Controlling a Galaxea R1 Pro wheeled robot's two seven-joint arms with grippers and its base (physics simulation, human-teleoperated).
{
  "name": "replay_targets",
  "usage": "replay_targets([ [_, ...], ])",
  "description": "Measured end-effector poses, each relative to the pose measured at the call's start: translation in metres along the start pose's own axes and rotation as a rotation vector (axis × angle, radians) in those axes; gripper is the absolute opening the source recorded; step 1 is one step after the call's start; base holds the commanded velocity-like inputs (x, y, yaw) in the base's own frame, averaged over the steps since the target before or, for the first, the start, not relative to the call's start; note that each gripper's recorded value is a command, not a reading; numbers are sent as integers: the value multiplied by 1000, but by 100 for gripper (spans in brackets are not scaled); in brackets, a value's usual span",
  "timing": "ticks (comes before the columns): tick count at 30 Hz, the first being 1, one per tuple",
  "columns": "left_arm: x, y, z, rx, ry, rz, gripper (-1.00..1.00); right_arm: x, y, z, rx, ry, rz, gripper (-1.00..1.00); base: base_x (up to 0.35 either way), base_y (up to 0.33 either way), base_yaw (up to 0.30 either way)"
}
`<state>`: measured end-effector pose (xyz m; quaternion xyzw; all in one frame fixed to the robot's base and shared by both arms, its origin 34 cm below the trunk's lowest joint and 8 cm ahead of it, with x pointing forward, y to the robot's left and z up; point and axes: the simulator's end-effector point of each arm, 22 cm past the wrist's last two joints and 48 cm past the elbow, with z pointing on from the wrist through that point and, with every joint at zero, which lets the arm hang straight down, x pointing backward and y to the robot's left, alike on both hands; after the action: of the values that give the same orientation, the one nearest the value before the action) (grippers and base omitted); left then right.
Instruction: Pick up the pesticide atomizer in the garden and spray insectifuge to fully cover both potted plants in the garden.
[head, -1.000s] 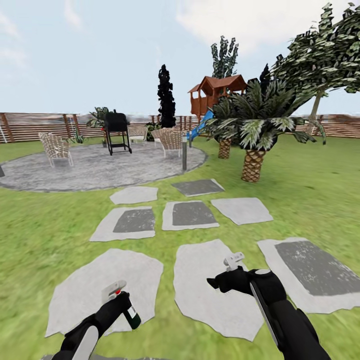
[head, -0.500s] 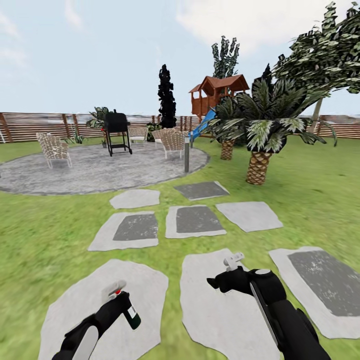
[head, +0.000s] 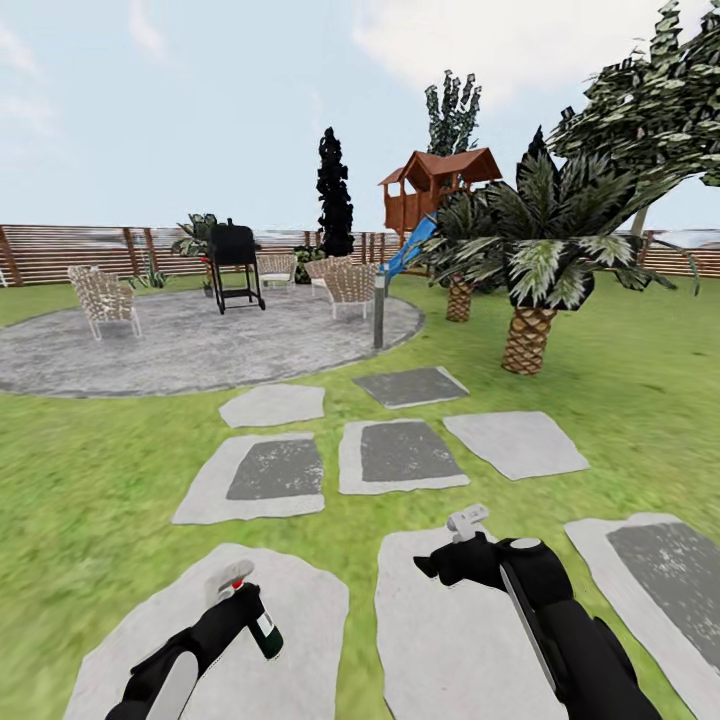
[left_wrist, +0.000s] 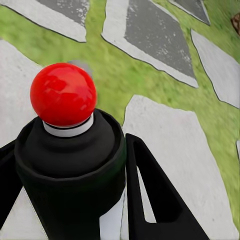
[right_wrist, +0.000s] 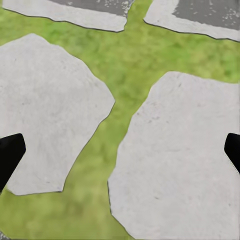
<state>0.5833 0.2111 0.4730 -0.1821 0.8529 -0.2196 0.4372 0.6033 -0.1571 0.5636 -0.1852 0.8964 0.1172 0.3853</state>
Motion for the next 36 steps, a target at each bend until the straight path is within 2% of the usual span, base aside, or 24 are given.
replay_targets([
  [36, -1, 1, 0, 1, -1, 3, -100, 0, 0, 0, 0, 0, 0, 100, 322, 135, 0],
])
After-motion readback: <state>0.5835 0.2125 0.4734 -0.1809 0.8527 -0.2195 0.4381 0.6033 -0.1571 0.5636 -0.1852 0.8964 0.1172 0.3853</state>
